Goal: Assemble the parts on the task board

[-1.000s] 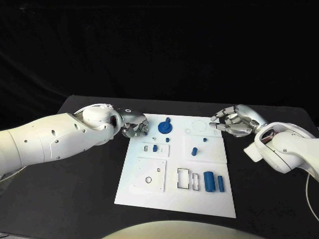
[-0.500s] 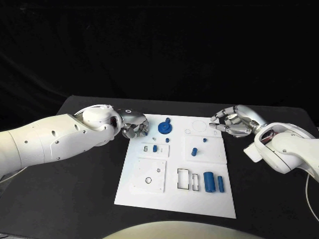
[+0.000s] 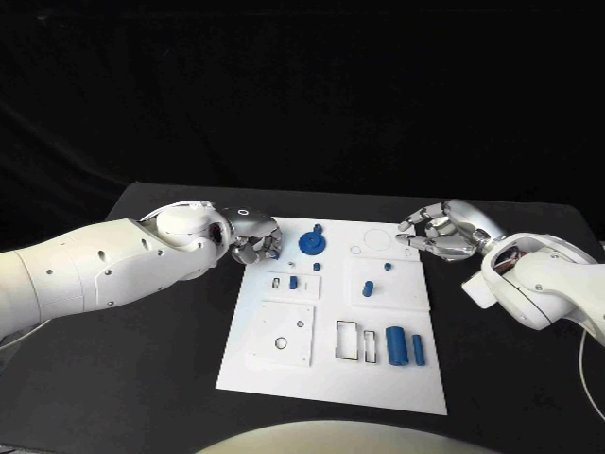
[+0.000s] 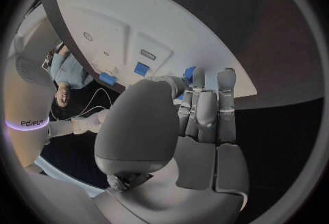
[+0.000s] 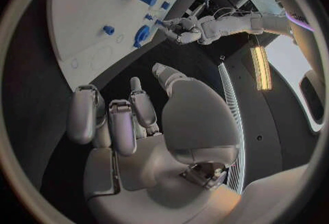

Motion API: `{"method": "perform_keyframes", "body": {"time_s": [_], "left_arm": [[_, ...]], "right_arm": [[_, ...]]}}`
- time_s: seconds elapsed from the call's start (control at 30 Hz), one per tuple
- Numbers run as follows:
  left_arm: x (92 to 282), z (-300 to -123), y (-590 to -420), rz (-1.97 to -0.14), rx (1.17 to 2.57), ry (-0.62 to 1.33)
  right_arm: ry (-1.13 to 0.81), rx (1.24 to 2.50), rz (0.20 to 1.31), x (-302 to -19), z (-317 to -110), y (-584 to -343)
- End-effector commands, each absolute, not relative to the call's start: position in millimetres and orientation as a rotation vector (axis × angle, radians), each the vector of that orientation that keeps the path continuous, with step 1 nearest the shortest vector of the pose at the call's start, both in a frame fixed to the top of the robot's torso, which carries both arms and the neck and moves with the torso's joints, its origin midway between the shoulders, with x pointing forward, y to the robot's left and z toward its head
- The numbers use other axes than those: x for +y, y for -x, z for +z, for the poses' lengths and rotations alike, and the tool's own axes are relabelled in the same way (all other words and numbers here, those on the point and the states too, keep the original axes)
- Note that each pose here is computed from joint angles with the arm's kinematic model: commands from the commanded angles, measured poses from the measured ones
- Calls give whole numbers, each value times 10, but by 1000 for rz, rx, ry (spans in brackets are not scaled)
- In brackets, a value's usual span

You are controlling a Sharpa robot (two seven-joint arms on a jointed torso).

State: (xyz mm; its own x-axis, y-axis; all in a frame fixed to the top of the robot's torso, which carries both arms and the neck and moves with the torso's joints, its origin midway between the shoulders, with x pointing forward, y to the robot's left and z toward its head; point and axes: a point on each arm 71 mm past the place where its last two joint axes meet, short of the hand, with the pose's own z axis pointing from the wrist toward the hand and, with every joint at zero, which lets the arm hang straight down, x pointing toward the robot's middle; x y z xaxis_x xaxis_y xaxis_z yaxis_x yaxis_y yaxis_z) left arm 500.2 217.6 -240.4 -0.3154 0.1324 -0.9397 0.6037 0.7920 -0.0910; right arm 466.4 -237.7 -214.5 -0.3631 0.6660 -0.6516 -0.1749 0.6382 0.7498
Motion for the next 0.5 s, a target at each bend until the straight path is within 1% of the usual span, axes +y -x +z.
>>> {"method": "perform_keyframes", "body": {"time_s": [0.03,0.5], "left_arm": [[2159,-2410,-4995,-519,1840,-559],[2149,-2386,-4988,-534,1800,-555]], "right_arm": [[-375,1733,937,-2362,-2144,-4655],[-374,1731,936,-2368,-2142,-4652]]}}
